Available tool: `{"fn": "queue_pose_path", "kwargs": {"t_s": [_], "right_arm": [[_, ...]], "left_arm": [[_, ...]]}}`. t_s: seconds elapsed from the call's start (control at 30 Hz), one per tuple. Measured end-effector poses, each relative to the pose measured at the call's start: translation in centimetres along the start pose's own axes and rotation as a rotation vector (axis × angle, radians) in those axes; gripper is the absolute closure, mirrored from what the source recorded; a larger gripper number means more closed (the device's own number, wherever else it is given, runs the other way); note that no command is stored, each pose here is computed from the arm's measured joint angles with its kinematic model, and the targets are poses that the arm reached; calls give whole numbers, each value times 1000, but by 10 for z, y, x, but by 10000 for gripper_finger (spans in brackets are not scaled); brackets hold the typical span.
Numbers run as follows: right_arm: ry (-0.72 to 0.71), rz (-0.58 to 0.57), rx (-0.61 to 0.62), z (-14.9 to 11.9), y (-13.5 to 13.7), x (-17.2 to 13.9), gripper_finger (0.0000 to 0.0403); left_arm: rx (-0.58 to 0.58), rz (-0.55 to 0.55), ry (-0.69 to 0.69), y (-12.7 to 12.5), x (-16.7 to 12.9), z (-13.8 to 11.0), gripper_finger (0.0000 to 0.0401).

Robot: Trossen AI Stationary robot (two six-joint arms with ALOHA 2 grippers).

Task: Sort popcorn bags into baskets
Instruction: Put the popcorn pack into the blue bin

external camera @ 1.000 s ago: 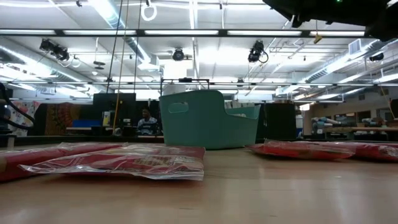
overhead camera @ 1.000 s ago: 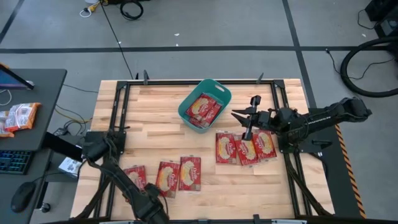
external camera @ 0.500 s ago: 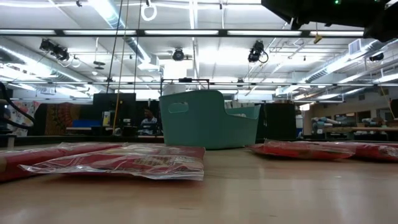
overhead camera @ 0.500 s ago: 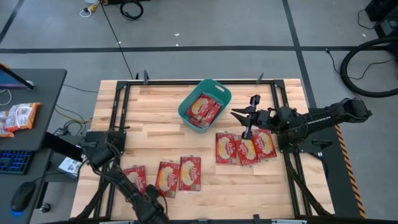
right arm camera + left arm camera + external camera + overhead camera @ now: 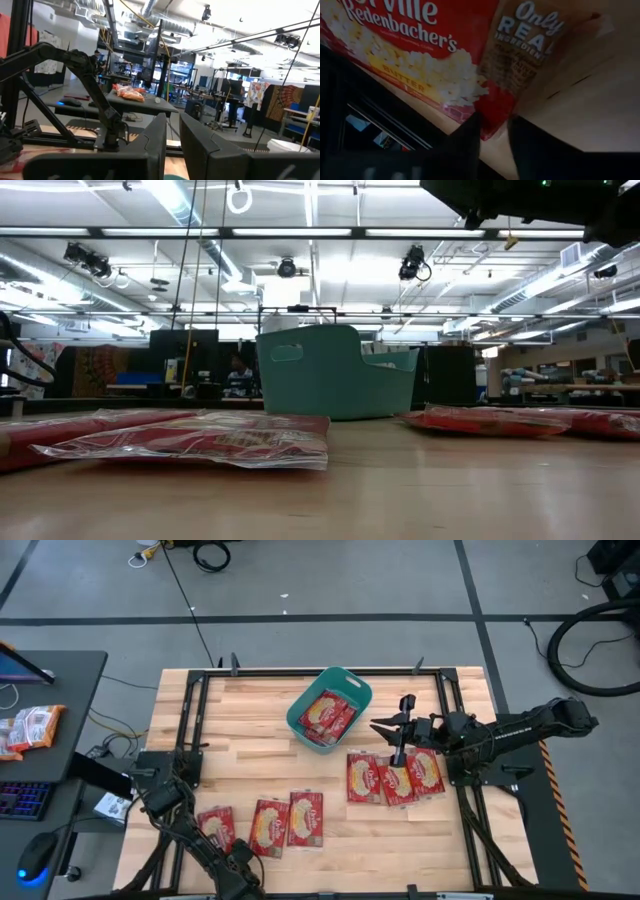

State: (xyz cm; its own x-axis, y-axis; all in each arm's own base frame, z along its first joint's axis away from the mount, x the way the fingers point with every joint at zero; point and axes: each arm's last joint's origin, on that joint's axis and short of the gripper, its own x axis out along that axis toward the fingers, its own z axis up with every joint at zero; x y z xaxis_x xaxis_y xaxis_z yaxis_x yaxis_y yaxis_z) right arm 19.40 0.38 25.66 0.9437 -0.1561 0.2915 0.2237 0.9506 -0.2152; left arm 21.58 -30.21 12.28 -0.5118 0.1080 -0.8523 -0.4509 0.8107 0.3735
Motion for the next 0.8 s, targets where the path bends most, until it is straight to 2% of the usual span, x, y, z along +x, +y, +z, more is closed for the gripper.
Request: {"fn": "queue_pose_path", "kwargs": {"t_s": [0.13, 0.33, 0.63, 0.8], "right_arm": [[0, 0, 0, 0, 0, 0, 344], [0, 0, 0, 0, 0, 0, 344], [32, 9, -4, -3, 1, 0, 344], [50, 13, 23, -5, 1, 0, 344]], "left_arm": [[-7, 0, 0, 0, -1, 2, 388], [-10, -16, -19, 15, -20, 3, 396], [-114, -128, -162, 73, -83, 5, 399], [-156, -177, -315, 104, -109, 11, 399]]}}
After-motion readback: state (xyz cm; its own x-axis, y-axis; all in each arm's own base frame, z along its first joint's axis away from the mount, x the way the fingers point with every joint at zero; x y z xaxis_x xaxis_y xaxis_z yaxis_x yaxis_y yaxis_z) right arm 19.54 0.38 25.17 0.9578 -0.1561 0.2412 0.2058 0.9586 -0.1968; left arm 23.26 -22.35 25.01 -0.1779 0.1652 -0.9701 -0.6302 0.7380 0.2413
